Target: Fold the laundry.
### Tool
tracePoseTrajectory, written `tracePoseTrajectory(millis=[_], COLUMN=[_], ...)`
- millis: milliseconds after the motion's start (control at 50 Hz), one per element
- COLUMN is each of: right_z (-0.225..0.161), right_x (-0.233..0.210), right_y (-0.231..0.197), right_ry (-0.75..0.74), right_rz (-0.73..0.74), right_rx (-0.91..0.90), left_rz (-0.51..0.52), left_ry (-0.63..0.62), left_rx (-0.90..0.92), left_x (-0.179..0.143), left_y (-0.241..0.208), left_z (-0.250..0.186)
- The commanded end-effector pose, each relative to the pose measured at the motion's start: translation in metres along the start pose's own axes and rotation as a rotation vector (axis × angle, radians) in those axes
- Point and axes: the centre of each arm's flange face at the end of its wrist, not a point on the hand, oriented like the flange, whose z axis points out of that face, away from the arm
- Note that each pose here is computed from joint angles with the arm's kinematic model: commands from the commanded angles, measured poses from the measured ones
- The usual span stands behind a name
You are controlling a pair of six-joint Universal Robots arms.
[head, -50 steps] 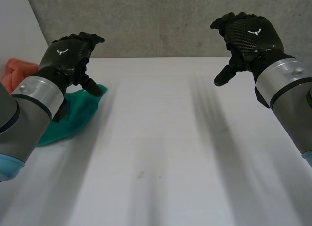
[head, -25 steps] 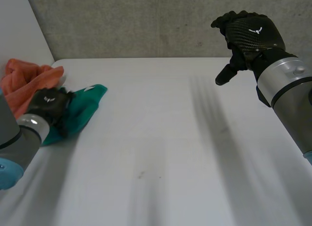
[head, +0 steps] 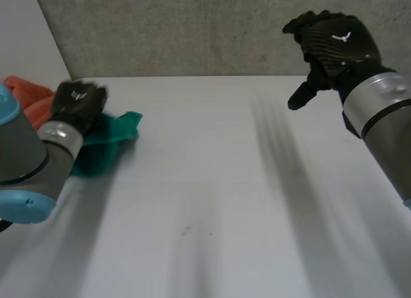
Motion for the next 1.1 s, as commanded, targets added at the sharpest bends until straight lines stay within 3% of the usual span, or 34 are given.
tracePoseTrajectory(millis=[20,40,120,160,280,360,380,500,600,700,840,1100], right_z=[0.0,0.0,0.001,0.001,0.001,0.001,0.001,-0.001,-0.004,-0.015,-0.025,-0.022], right_x=[0.024,0.025,0.033,0.034,0.033,0.032,0.032,0.022,-0.003,-0.039,-0.056,-0.044], right_y=[-0.013,-0.013,-0.015,-0.016,-0.016,-0.015,-0.014,-0.006,0.035,0.061,0.089,0.102], right_ry=[0.07,0.075,0.096,0.097,0.089,0.081,0.079,0.03,-0.132,-0.258,-0.301,-0.241], right_rz=[-0.014,-0.015,-0.021,-0.021,-0.024,-0.023,-0.024,-0.072,-0.203,-0.281,-0.299,-0.301], right_rx=[0.037,0.039,0.045,0.047,0.045,0.04,0.038,-0.007,-0.171,-0.253,-0.33,-0.355], left_rz=[-0.319,-0.381,-0.444,-0.41,-0.234,-0.115,-0.088,-0.072,-0.058,0.029,0.181,0.193], left_ry=[0.183,0.242,0.41,0.52,0.593,0.55,0.491,0.304,0.244,0.149,0.153,0.145], left_rx=[0.205,0.215,0.175,0.098,-0.06,-0.072,-0.086,-0.124,-0.097,-0.132,-0.2,-0.243], left_x=[0.038,0.049,0.079,0.105,0.134,0.129,0.118,0.078,0.065,0.034,0.023,0.015], left_y=[-0.095,-0.104,-0.106,-0.089,-0.043,-0.03,-0.024,-0.005,0.0,0.029,0.067,0.086], left_z=[-0.059,-0.07,-0.092,-0.101,-0.101,-0.092,-0.082,-0.05,-0.035,-0.005,0.018,0.027])
